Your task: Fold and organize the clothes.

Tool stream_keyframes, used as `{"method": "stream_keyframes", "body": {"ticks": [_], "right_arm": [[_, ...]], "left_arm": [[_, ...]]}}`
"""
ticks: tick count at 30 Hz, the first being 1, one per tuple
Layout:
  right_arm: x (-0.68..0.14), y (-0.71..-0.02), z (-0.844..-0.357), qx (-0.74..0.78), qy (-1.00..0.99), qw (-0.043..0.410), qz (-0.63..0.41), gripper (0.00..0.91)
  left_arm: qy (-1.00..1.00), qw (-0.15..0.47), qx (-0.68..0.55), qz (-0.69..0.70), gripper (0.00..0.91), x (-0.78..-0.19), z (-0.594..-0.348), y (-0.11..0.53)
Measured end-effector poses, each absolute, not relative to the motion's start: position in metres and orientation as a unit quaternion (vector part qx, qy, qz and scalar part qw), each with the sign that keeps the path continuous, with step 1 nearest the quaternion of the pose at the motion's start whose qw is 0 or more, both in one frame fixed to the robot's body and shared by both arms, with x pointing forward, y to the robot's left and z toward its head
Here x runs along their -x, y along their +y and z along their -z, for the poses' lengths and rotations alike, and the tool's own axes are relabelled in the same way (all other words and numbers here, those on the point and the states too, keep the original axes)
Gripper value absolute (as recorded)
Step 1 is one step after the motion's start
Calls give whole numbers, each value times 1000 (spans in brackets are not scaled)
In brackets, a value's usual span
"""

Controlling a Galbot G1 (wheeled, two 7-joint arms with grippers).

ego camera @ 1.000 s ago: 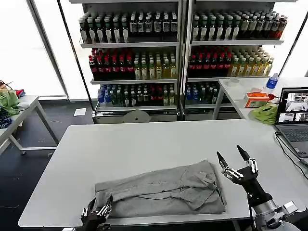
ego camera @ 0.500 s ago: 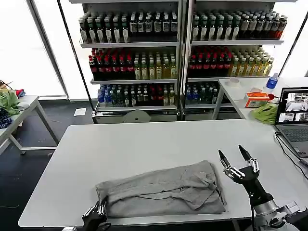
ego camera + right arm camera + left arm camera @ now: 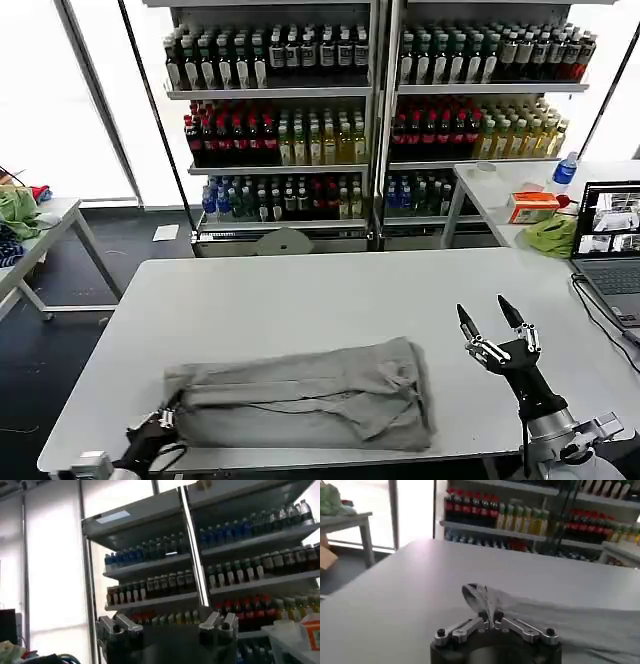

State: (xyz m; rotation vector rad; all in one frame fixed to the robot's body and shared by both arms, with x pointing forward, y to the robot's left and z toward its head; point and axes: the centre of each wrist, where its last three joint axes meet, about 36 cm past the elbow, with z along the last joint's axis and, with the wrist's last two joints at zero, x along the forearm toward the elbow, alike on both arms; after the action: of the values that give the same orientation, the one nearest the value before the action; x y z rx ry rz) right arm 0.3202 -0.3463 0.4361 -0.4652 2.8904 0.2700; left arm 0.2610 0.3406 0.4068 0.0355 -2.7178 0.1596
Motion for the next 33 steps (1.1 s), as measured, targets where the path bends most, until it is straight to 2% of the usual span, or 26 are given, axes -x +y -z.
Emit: {"method": "stream_keyframes", "body": {"ticks": [8,13,18,22,33], "right_arm": [[-328,-348,-437,151,979,107,-92,907],[-329,-347,-438,149,978,109,-92,907],[-327,-348,-439,145,979,112,-93,907],[-325,-349,-436,140,979,113,-92,907],[-317,-351,-424,122,983,103,-90,907]], "left_arm": [[-979,196,-55,14,10,-269,-436,428],[-980,185,-63,30,10,-274,-460,448],[-985,165,-33,29,10,-285,-488,429],[-987,160,8,20,10,-294,-499,402],[-974,190,122,-24,10,-307,-496,329]]}}
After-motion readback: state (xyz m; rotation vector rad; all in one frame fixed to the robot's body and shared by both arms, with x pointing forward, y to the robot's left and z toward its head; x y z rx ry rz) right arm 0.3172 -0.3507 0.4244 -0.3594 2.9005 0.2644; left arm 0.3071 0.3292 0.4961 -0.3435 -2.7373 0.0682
